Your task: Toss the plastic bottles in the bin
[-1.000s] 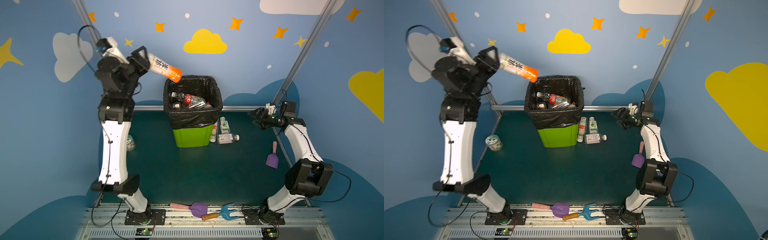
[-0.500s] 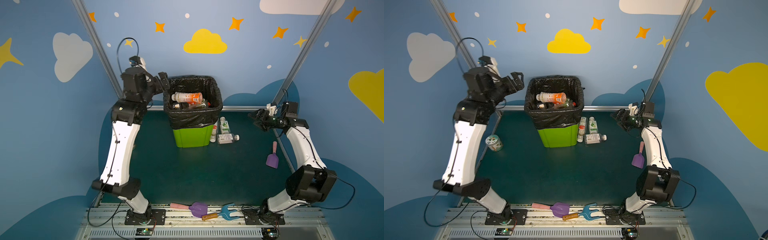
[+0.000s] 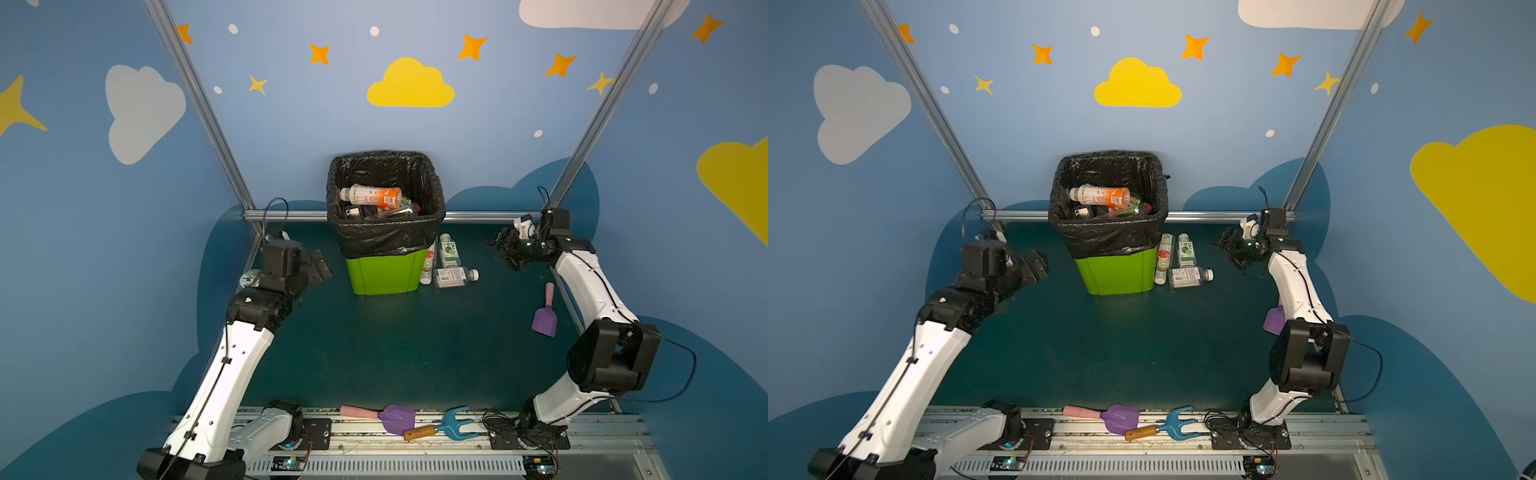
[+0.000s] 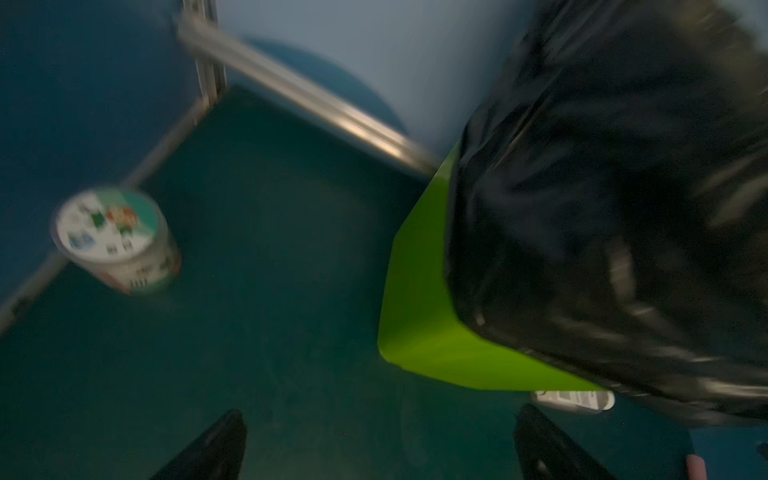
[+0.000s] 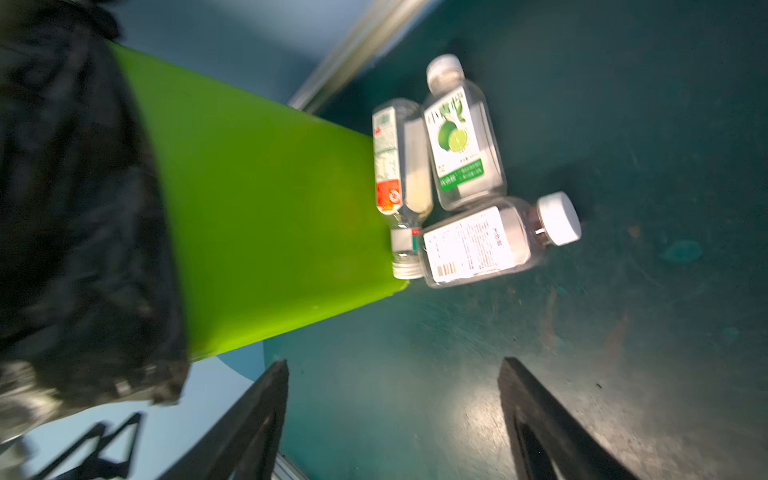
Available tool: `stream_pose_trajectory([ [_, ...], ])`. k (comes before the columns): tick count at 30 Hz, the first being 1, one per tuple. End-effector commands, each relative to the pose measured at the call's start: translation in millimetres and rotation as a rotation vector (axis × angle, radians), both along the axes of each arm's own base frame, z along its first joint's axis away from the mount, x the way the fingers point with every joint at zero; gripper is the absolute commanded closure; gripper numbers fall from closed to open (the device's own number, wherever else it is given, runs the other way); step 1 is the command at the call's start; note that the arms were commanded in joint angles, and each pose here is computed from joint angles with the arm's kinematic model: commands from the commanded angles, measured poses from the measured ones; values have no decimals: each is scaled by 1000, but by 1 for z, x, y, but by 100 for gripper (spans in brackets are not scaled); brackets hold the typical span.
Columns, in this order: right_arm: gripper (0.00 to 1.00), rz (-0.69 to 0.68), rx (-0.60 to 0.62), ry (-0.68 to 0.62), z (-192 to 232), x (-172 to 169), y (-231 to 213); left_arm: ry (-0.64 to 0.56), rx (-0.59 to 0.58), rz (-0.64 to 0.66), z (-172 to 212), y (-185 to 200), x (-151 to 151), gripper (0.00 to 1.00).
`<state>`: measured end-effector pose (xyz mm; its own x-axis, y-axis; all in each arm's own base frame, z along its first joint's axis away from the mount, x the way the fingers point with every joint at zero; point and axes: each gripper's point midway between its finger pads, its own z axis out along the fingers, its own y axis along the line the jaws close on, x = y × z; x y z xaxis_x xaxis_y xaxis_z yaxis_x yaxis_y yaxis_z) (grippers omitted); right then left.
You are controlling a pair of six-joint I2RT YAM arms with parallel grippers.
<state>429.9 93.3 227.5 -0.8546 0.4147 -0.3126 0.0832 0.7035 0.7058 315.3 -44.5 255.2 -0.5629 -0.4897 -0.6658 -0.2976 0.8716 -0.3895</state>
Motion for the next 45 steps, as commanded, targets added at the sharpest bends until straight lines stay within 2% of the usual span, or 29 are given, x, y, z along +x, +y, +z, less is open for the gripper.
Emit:
stream_pose_trajectory([
  [1, 24, 10, -51, 79, -32, -3, 3, -27, -195, 22, -22, -24, -2, 0],
  [5, 37, 90, -58, 71, -43, 6, 31, 47, -194, -17, -60, -45, 1, 0],
  [13, 34, 183, -125, 73, -63, 44, 83, 196, -180, -101, -110, -80, 15, 0],
  [20, 26, 220, -220, 107, -91, 81, 111, 266, -206, -123, -118, -93, 22, 0],
  [24, 23, 219, -310, 94, -108, 100, 119, 252, -237, -92, -112, -90, 21, 0],
  [27, 23, 222, -353, 74, -118, 110, 127, 196, -265, -52, -98, -83, 17, 0],
  [31, 23, 227, -399, 52, -129, 120, 140, 87, -300, 79, -76, -55, 7, 0],
  [33, 21, 226, -421, 46, -136, 124, 145, 40, -328, 127, -67, -40, 3, 0],
  [38, 21, 214, -498, 40, -152, 129, 150, 15, -380, 212, -58, -7, -9, 0],
  [45, 24, 199, -561, 59, -165, 128, 143, -45, -434, 261, -41, 10, -12, 0],
])
